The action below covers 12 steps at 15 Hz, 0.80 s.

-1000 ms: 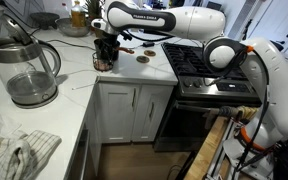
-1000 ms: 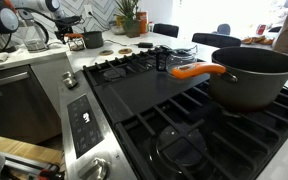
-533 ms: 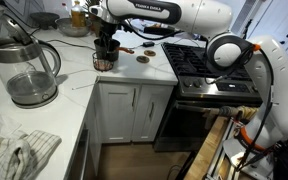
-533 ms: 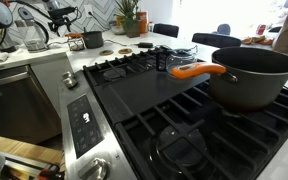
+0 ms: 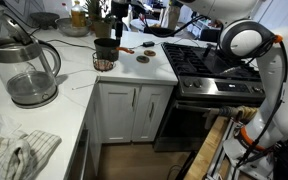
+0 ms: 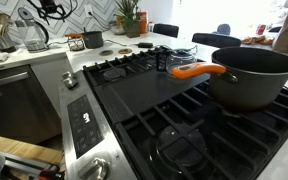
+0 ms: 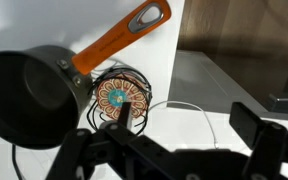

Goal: Move the black object to the left

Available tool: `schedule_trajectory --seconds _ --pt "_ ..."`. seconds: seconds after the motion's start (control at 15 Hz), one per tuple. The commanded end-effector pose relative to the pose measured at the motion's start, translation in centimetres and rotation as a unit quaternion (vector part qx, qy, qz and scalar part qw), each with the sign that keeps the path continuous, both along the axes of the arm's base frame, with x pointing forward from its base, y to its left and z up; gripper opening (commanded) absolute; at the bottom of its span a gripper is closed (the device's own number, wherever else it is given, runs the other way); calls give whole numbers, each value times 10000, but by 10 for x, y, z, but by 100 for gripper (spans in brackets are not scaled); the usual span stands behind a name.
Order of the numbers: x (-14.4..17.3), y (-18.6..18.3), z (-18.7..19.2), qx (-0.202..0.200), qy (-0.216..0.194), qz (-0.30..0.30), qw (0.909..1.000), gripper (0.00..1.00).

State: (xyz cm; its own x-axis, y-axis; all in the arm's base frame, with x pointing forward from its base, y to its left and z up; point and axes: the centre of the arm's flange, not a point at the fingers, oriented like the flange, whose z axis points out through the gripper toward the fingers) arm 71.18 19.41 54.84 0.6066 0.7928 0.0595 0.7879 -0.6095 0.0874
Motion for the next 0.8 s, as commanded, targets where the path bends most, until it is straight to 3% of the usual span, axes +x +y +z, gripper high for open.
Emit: schedule_trajectory --seconds 0.0,0.27,0.73 --pt "-64 -31 0 -13 210 -967 9951 100" --pt "-84 -69 5 -10 313 -1984 9796 100" --pt "-124 -122 -5 58 698 -3398 9379 100"
